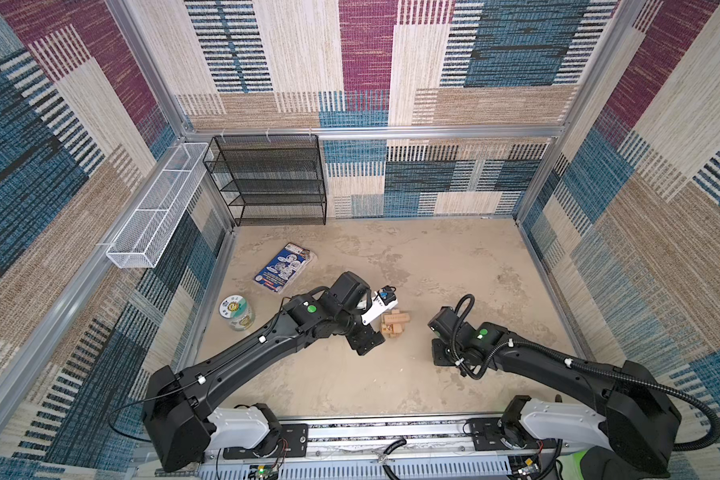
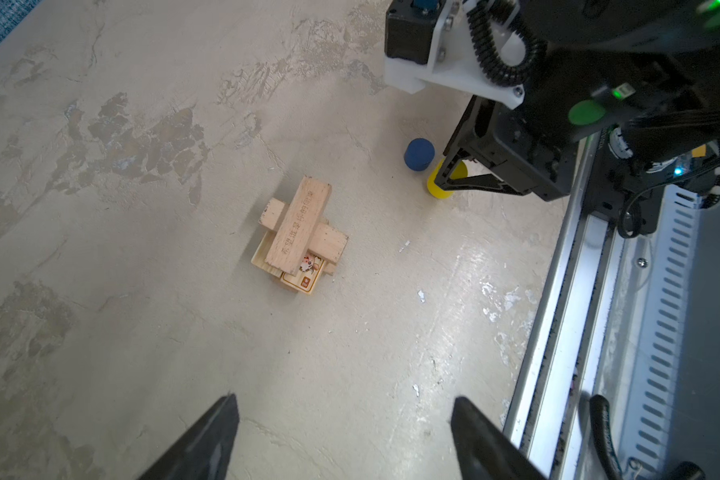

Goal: Build the wood block tower

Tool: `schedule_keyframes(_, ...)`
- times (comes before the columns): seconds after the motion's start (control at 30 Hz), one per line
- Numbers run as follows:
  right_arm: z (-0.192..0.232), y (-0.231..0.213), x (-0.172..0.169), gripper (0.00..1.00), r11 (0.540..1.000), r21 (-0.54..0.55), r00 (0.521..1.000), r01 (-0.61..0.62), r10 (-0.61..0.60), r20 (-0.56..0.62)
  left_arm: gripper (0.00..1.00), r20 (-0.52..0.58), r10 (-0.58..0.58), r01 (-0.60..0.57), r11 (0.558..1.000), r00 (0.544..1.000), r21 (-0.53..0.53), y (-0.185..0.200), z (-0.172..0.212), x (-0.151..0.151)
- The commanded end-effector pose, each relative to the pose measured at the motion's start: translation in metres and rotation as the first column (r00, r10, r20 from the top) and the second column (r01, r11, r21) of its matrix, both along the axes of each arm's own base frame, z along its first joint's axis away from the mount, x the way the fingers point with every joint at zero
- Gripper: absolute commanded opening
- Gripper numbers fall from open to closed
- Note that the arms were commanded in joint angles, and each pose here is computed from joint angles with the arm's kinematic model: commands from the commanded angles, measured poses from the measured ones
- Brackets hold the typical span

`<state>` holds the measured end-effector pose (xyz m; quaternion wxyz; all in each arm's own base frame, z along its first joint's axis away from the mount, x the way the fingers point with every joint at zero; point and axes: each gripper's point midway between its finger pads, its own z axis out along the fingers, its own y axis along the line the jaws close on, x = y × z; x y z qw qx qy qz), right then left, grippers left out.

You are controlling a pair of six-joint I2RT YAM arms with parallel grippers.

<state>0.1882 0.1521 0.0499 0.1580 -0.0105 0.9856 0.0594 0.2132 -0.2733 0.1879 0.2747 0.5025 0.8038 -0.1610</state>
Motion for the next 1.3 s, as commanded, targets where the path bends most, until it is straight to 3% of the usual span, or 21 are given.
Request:
schedule_keyframes(0.0, -0.001, 0.002, 0.002, 0.21, 1.0, 0.0, 1.0, -0.001, 0.001, 0.009, 0.85, 0.019, -0.006, 0.005, 1.0, 1.0, 0.027, 0.004, -0.002, -0.001)
schedule_keyframes(0.27, -0.004, 0.002, -0.001, 0.23, 1.0, -0.016, 1.0, -0.005, 0.005, -0.002, 0.85, 0.031, -0.017, 0.016, 1.0, 0.999, 0.027, 0.003, 0.001, -0.003)
schedule_keyframes(0.4, -0.008, 0.001, -0.002, 0.37, 0.999, -0.039, 1.0, -0.009, 0.009, -0.012, 0.85, 0.037, -0.018, 0.017, 0.999, 0.999, 0.033, 0.003, 0.0, -0.004)
schedule_keyframes(0.63, -0.01, 0.001, -0.006, 0.42, 0.998, -0.059, 1.0, -0.014, 0.013, -0.026, 0.86, 0.052, -0.017, 0.015, 0.999, 0.998, 0.036, 0.004, 0.002, -0.004)
schedule_keyframes(1.07, 0.0, 0.004, -0.011, 0.22, 0.999, -0.034, 1.0, -0.007, 0.007, -0.007, 0.86, 0.052, -0.027, 0.025, 0.999, 0.998, 0.026, 0.002, 0.005, -0.007)
schedule_keyframes(1.27, 0.033, 0.006, 0.0, 0.16, 1.0, -0.025, 0.998, -0.019, 0.021, 0.062, 0.86, -0.058, 0.05, -0.05, 0.999, 0.997, -0.014, -0.011, 0.005, -0.012)
